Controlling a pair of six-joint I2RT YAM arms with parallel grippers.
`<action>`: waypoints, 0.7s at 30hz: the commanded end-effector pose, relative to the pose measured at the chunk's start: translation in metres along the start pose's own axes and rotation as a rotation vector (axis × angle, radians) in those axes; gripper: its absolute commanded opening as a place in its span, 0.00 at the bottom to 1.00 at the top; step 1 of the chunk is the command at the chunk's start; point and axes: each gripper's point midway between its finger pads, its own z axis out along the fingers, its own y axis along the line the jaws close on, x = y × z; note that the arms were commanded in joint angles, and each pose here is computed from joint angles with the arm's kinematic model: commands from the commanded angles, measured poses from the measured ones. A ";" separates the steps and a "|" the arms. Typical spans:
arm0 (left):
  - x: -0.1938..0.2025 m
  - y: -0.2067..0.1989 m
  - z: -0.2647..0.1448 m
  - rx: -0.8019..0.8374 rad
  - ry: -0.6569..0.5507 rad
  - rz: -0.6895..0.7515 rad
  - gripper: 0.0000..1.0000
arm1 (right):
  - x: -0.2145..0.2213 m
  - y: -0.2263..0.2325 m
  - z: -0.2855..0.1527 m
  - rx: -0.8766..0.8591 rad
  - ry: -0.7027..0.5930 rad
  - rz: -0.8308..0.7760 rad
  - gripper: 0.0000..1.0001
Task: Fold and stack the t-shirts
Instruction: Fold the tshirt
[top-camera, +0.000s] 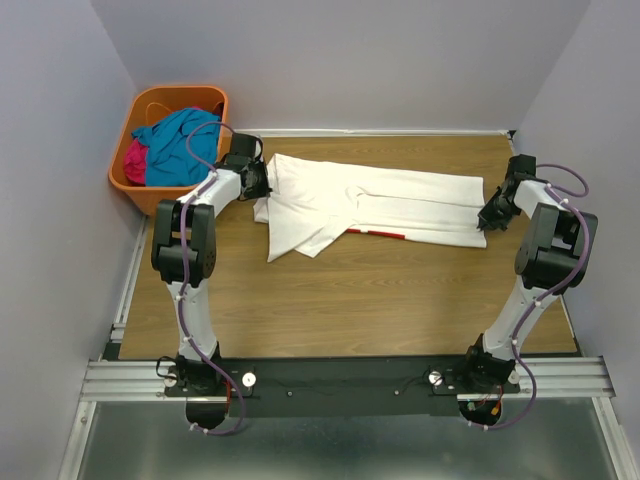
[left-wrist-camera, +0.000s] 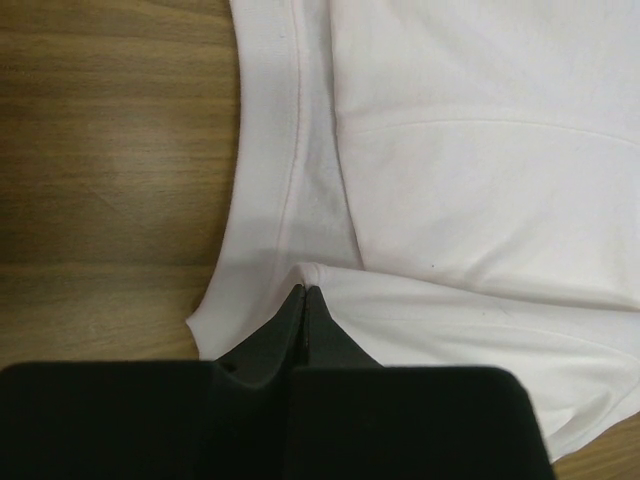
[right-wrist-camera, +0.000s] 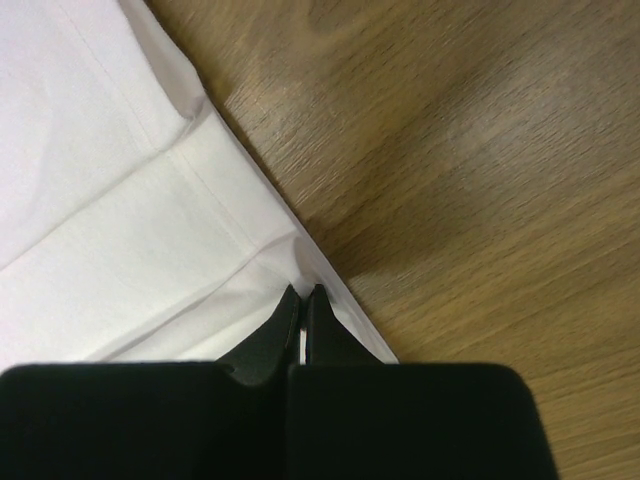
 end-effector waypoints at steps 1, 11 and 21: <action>-0.009 0.010 0.011 -0.034 -0.033 0.017 0.00 | -0.007 -0.009 0.002 0.045 -0.053 0.019 0.02; -0.001 0.012 0.012 -0.036 -0.023 0.008 0.27 | -0.011 0.002 -0.007 -0.008 -0.068 0.012 0.27; -0.017 -0.009 -0.052 -0.032 -0.140 0.026 0.80 | -0.003 0.031 -0.068 -0.140 -0.150 -0.075 0.57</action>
